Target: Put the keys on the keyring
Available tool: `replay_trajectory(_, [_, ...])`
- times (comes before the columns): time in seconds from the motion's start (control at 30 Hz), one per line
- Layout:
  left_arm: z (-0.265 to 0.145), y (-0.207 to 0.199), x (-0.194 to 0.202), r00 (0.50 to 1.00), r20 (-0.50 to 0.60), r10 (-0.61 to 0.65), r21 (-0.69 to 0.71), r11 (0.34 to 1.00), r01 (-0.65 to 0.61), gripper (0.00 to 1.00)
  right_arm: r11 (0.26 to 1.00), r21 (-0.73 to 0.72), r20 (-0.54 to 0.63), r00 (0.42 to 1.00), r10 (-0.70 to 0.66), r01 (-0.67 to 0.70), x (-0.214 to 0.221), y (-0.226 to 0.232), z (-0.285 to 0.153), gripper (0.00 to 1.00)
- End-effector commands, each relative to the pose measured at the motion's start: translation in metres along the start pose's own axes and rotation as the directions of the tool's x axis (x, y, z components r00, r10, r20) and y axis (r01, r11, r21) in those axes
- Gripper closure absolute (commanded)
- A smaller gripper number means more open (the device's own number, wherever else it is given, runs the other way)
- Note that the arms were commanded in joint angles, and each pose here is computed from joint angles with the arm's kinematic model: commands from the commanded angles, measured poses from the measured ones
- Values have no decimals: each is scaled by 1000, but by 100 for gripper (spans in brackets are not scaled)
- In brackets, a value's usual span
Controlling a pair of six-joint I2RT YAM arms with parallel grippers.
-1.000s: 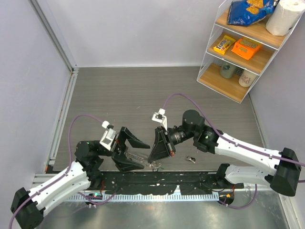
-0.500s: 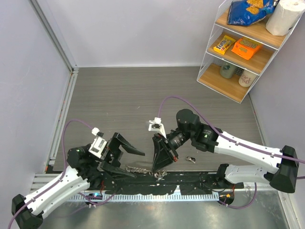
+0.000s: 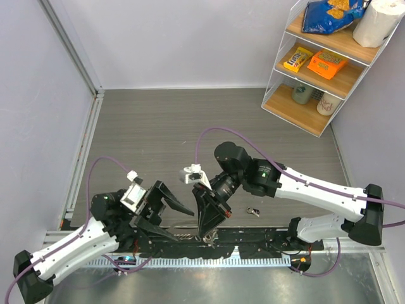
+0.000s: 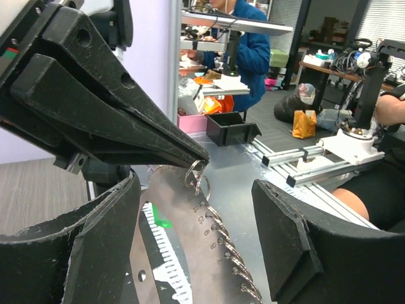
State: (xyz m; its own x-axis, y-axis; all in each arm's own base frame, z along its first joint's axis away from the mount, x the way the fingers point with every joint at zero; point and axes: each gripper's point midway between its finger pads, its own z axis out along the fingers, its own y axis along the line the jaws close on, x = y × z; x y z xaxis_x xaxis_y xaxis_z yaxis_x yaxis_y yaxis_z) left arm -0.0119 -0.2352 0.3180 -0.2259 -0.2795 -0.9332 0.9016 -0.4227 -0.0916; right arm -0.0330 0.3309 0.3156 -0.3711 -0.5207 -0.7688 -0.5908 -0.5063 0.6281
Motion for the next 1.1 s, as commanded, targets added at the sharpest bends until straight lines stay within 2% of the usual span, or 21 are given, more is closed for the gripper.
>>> replay_trajectory(0.0, [7,-15,-15,1000,2,31,73,997,-31,26,994,-31,-9,994,-110,109,-14,14,1,94])
replay_trajectory(0.3, [15,-26,-18,1000,-11,11,136,991,-10,43,991,-39,-28,991,-131,130,-24,13,7,94])
replay_trajectory(0.5, [18,-25,-12,999,-30,-16,146,989,21,48,989,-44,-32,989,-145,143,-28,15,9,95])
replay_trajectory(0.8, [22,-22,-12,999,-37,-26,152,988,31,49,986,-48,-41,986,-164,162,-28,18,10,95])
replay_trajectory(1.07, [27,-23,-14,998,-46,-30,170,985,38,61,981,-39,-39,981,-189,188,-30,17,10,95])
